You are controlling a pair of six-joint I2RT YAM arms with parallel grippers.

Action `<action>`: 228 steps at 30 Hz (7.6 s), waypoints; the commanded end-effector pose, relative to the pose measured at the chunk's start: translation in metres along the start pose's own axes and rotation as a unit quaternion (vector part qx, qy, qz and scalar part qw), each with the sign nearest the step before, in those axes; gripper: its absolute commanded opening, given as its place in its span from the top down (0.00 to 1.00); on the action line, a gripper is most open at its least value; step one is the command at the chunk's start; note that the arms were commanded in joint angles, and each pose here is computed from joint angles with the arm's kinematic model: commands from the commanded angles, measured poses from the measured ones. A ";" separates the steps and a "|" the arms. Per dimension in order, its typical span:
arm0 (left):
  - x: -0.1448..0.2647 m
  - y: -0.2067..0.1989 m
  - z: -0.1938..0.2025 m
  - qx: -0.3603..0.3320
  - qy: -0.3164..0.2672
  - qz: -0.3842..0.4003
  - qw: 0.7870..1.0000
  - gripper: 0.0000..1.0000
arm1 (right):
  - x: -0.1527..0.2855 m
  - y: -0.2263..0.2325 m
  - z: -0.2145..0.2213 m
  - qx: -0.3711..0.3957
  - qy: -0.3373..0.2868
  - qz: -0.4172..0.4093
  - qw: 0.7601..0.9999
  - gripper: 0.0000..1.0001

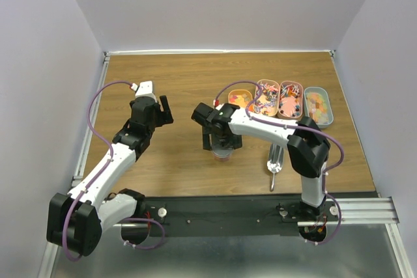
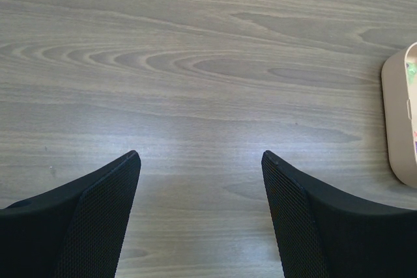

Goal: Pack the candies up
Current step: Close the bottle lid on the packing bottle, then screw the bottle lid onto the packing bottle.

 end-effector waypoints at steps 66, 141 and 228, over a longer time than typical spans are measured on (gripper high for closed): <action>0.094 -0.058 0.257 0.024 -0.032 0.192 0.981 0.11 | 0.051 -0.140 0.007 -0.042 -0.067 -0.151 0.985 0.01; 0.029 -0.092 0.239 -0.100 -0.124 0.329 0.931 0.02 | -0.005 -0.096 -0.036 0.033 -0.014 -0.274 0.961 0.41; 0.016 -0.093 0.239 -0.047 -0.123 0.337 0.932 0.14 | -0.017 -0.091 -0.035 0.071 0.001 -0.301 0.951 0.74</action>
Point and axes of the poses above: each gripper's point midway between its finger pads, its own x axis back along the fingers, its own y axis along the line the jaws close on, z = x × y, the point moved 9 cm from there along x, back along the fingers, and after that the axes turned 15 degrees about x, right-handed, at the moved point
